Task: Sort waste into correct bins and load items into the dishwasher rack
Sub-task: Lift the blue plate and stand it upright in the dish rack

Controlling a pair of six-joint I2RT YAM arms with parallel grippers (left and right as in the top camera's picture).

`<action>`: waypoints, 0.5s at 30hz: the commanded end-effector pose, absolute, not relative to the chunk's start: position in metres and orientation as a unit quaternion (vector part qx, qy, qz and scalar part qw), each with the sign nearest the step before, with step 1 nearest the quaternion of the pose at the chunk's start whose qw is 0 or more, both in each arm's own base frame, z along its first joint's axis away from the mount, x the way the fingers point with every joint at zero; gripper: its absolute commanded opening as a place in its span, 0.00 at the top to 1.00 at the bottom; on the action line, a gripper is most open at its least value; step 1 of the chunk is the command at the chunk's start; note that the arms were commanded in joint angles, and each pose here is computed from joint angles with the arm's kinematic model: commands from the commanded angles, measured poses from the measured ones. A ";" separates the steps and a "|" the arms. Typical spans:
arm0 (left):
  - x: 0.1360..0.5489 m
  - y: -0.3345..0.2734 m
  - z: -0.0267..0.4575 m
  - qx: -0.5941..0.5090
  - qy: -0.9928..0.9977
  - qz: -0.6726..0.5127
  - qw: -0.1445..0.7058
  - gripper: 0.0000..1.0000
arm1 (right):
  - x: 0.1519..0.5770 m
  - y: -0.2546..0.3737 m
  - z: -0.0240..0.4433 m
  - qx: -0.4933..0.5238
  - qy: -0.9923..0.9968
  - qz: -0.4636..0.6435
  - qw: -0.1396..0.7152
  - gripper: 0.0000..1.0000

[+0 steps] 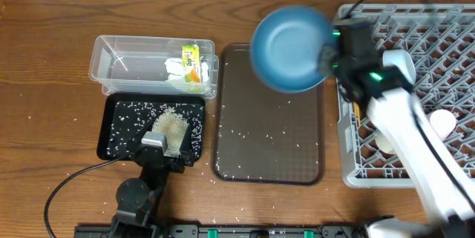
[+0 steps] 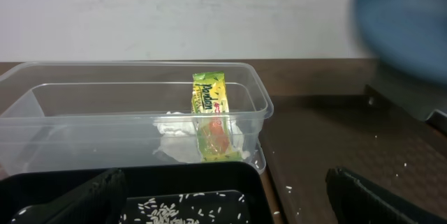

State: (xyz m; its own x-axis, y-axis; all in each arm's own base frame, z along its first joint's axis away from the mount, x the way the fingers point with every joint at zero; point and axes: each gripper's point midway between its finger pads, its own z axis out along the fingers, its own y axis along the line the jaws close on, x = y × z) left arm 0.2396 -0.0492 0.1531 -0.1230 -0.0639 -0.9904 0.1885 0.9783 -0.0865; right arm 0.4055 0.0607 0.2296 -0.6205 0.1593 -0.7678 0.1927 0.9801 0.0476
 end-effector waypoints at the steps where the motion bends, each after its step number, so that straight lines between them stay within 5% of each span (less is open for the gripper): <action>1: 0.240 -0.045 0.137 0.041 0.758 -0.082 0.646 0.07 | 0.372 -0.036 0.307 0.171 0.807 -0.281 0.490 0.99; 6: 0.240 -0.045 0.137 0.041 0.758 -0.082 0.646 0.06 | 0.324 -0.114 0.361 0.260 0.706 -0.471 0.460 0.99; 15: 0.240 -0.045 0.137 0.041 0.758 -0.082 0.646 0.06 | 0.311 -0.197 0.371 0.264 0.682 -0.591 0.339 0.99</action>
